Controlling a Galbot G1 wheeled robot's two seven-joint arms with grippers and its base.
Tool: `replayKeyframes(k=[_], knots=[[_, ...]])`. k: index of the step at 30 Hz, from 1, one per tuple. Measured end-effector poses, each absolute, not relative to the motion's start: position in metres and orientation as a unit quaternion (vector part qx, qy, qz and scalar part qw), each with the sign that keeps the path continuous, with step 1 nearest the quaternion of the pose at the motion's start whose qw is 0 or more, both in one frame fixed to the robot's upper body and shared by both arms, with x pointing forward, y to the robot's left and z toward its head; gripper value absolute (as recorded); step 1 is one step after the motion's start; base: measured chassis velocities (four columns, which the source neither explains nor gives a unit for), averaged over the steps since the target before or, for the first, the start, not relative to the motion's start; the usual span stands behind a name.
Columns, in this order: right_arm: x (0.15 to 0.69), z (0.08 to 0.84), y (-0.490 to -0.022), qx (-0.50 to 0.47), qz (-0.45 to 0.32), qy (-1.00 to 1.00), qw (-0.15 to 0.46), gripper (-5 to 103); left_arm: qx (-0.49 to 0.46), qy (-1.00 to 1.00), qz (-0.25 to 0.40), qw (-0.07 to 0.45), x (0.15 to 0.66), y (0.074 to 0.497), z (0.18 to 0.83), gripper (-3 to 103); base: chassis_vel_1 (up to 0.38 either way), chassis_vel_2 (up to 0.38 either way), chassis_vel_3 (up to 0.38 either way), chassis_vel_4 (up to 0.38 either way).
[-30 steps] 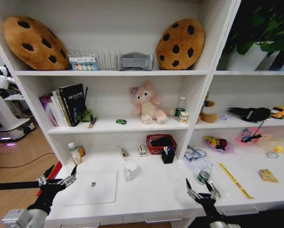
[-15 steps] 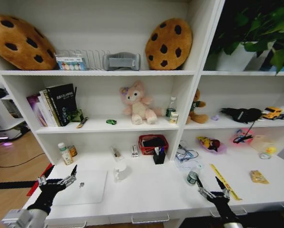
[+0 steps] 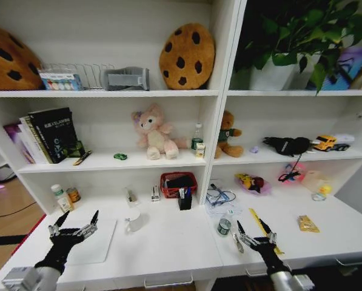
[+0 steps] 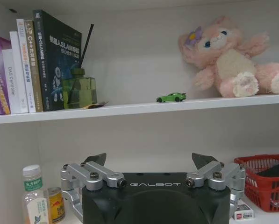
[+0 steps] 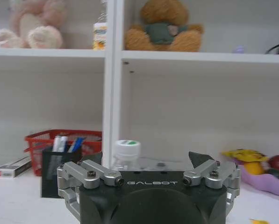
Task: Organize the objects on the table.
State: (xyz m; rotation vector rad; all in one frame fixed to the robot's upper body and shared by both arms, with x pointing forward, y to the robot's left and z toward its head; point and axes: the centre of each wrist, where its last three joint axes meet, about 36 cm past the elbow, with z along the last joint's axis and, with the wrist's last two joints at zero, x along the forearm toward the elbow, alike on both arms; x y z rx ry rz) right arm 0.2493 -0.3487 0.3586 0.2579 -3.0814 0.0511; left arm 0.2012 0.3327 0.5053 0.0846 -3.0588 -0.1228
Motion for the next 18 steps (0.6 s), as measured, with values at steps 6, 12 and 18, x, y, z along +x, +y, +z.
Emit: replayKeyframes(k=[6,12,18], knots=[[0.276,0.360,-0.357,0.136,0.036,-0.989,0.050,100,0.028,-0.998,-0.040,0.040,0.201,0.333,0.505,100,0.020,0.039,-0.019,-0.016],[0.280,0.353,-0.356,0.130,0.035,-0.989,0.065,103,0.028,-0.998,-0.040,0.040,0.201,0.333,0.505,100,0.000,0.000,0.000,0.000],[0.277,0.349,-0.352,0.127,0.030,-0.989,0.065,84,0.028,-0.998,-0.040,0.040,0.201,0.333,0.505,100,0.000,0.000,0.000,0.000]])
